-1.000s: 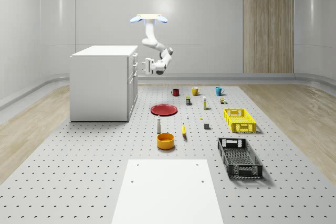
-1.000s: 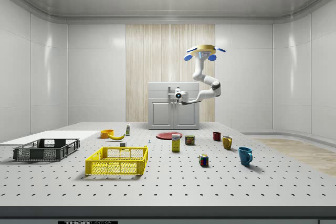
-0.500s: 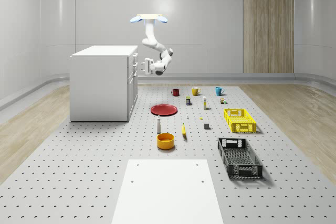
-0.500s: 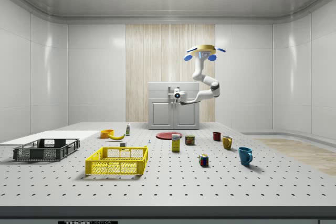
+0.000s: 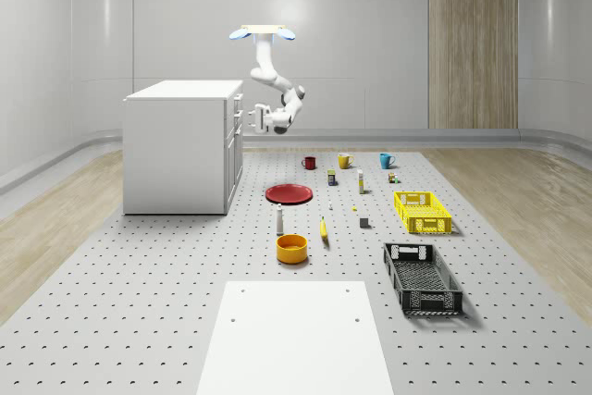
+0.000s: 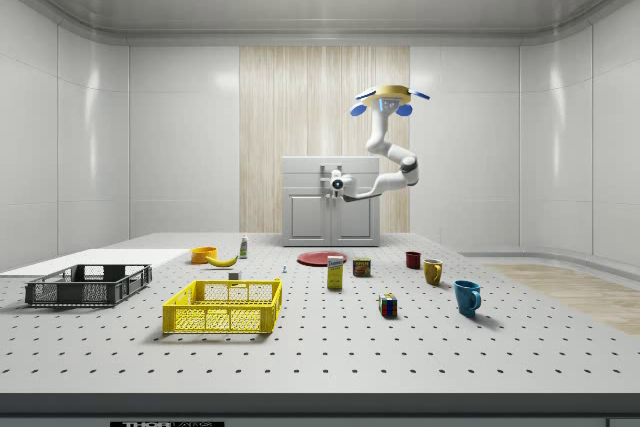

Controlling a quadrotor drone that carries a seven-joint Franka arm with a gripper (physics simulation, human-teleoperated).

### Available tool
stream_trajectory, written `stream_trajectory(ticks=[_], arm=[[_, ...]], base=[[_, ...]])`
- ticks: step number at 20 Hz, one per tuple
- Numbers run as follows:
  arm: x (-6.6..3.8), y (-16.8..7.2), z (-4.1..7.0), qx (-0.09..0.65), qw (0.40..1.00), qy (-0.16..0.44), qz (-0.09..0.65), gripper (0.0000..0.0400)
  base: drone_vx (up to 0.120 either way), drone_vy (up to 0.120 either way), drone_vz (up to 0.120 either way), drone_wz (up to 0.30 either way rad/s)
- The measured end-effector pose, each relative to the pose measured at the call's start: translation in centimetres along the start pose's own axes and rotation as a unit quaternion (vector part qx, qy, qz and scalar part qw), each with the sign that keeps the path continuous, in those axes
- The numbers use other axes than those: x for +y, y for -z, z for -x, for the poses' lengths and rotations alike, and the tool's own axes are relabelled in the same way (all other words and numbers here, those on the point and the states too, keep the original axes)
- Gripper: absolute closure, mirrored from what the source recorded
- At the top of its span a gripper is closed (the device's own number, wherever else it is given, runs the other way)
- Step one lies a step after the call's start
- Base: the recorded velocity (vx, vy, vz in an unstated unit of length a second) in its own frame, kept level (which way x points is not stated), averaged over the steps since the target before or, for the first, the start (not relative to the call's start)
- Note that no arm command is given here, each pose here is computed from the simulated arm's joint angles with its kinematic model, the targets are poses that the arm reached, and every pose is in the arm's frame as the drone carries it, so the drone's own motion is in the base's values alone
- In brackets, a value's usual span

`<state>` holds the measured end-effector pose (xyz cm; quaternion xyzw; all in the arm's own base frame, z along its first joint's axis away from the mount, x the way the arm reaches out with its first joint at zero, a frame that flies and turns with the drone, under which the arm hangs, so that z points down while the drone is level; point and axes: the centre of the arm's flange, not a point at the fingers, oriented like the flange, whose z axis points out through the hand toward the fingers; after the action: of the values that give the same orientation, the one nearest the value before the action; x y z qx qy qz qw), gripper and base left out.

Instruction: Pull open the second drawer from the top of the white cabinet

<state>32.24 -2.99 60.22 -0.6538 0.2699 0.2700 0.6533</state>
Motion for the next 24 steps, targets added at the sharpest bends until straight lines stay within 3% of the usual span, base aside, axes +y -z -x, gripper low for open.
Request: stream_trajectory(ticks=[10, 24], arm=[[1.7, -0.6, -1.7, 0.000, 1.000, 0.000, 0.000, 0.0100], [2.0, -4.1, -2.0, 0.000, 1.000, 0.000, 0.000, 0.0100]], base=[[0.000, 0.000, 0.000, 0.000], [0.000, 0.000, 0.000, 0.000]])
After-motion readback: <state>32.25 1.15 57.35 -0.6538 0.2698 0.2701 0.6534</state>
